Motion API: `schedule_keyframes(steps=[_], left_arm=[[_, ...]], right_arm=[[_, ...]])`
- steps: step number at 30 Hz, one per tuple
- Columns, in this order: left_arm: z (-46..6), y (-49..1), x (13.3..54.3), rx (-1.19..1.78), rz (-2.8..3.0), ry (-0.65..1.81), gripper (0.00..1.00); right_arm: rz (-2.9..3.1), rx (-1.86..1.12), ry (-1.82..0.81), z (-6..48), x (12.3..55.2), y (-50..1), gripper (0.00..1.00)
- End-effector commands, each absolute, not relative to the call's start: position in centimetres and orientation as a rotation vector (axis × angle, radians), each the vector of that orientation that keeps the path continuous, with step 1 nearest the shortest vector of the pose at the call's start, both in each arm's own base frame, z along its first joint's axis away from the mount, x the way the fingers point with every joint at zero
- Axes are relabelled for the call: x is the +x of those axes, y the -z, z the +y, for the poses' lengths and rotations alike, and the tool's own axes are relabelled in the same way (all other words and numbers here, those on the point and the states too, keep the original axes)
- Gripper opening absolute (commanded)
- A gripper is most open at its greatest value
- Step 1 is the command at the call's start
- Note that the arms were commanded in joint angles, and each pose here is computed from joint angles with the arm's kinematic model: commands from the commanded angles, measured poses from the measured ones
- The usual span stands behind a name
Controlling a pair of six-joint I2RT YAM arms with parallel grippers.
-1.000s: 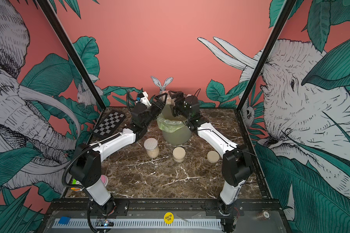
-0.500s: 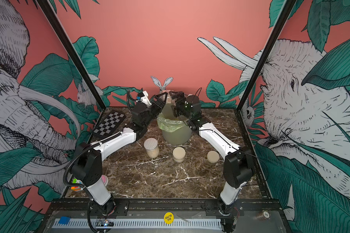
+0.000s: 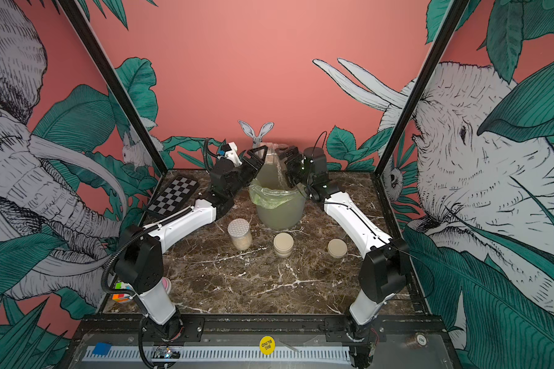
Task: Empty moldy rice from jars
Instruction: Pour the moldy rice from the jar into the trash bin.
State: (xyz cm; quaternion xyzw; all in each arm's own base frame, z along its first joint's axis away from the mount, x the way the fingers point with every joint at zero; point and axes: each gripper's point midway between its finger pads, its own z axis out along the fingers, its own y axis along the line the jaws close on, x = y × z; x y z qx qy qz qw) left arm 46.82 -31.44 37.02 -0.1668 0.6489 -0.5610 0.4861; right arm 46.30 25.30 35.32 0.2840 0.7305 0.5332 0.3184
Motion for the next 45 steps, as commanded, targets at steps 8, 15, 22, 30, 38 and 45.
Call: schedule_keyframes(steps=[8,15,22,30,38,45], left_arm=[[-31.8,-40.5,46.3,-0.314,1.540,1.397,0.00],[-32.2,-40.0,46.3,-0.302,1.561,1.400,0.00],[-32.4,-40.7,46.0,-0.261,1.578,1.380,0.00],[-32.3,-40.6,45.5,-0.224,1.605,1.349,0.00],[-32.2,-40.7,45.0,-0.186,1.633,1.318,0.00],[-32.0,-40.9,44.9,-0.157,1.643,1.292,0.00]], right_arm=[[2.016,0.508,-1.192,23.1,45.5,-37.7,0.98],[2.038,0.447,-1.138,22.9,45.4,-37.9,0.98],[2.057,0.384,-1.106,23.0,45.3,-38.4,0.98],[2.076,0.335,-1.099,23.2,45.1,-38.3,0.98],[2.086,0.309,-1.063,22.9,45.0,-38.3,0.98],[2.111,0.284,-1.052,23.2,45.4,-37.6,0.98]])
